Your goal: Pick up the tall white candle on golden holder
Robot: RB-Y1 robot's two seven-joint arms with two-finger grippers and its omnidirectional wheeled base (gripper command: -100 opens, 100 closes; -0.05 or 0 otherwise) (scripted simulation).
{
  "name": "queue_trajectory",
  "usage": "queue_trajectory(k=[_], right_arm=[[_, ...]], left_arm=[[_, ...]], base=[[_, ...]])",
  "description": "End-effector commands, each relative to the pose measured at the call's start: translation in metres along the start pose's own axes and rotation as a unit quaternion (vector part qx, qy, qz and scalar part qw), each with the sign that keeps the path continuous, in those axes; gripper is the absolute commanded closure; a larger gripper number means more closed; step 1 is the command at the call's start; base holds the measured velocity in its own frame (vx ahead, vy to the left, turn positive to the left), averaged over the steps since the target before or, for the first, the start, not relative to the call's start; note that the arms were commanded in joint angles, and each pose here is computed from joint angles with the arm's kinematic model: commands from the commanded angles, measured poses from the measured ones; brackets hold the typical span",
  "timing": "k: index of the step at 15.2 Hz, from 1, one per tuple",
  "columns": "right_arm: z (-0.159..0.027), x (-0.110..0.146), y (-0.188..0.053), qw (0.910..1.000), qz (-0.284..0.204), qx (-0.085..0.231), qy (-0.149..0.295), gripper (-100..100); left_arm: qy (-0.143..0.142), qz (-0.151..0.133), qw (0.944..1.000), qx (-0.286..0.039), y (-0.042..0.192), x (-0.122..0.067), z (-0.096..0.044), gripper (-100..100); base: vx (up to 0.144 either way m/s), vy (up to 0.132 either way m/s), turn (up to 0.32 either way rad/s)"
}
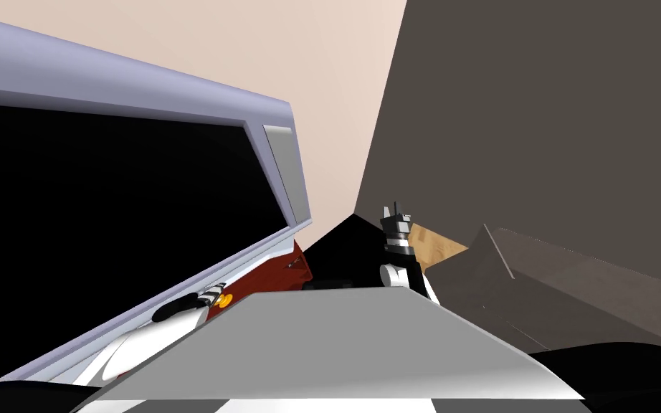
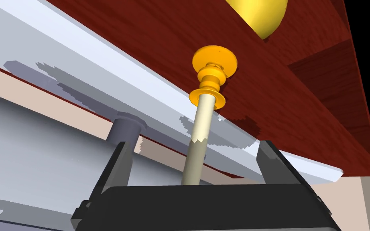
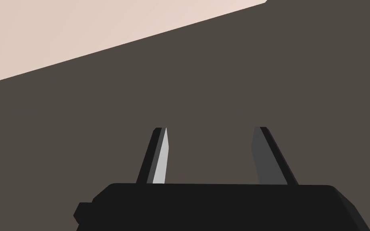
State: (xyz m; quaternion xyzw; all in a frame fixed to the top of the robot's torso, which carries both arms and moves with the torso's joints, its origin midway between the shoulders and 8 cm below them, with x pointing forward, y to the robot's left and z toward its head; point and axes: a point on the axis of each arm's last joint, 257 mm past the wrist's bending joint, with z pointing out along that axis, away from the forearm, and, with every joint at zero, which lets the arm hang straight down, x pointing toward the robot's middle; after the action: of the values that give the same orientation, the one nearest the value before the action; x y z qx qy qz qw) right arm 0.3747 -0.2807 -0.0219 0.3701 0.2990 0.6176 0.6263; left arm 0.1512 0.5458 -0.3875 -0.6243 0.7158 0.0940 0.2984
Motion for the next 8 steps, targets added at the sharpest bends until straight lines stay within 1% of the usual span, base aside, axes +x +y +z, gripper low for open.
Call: queue_trajectory(k=[1, 3, 4, 6, 7, 8], right_arm=[[0.000, 0.000, 0.000, 1.0000, 0.000, 0.000, 0.000, 0], [0.000, 0.000, 0.000, 1.0000, 0.000, 0.000, 0.000, 0], [0.000, 0.000, 0.000, 1.0000, 0.000, 0.000, 0.000, 0], [0.000, 0.000, 0.000, 1.0000, 0.000, 0.000, 0.000, 0], [0.000, 0.000, 0.000, 1.0000, 0.000, 0.000, 0.000, 0], [0.000, 0.000, 0.000, 1.0000, 0.000, 0.000, 0.000, 0]], left_arm=[[0.006, 0.001, 0.9998, -0.018, 0.011, 0.001, -0.001, -100], [0.016, 0.002, 0.9986, -0.050, 0.032, 0.002, -0.001, -100], [0.016, 0.001, 0.9985, -0.051, 0.033, 0.003, -0.001, -100], [0.025, 0.002, 0.9968, -0.076, 0.050, 0.004, -0.002, -100], [0.025, 0.002, 0.9968, -0.076, 0.050, 0.004, -0.002, -100], [0.029, 0.001, 0.9959, -0.085, 0.056, 0.005, -0.003, -100]], base=[[0.023, 0.006, -0.132], [0.028, 0.009, -0.161], [0.030, 0.013, -0.119], [0.032, 0.014, -0.133], [0.026, 0.016, -0.100], [0.021, 0.013, -0.072]])
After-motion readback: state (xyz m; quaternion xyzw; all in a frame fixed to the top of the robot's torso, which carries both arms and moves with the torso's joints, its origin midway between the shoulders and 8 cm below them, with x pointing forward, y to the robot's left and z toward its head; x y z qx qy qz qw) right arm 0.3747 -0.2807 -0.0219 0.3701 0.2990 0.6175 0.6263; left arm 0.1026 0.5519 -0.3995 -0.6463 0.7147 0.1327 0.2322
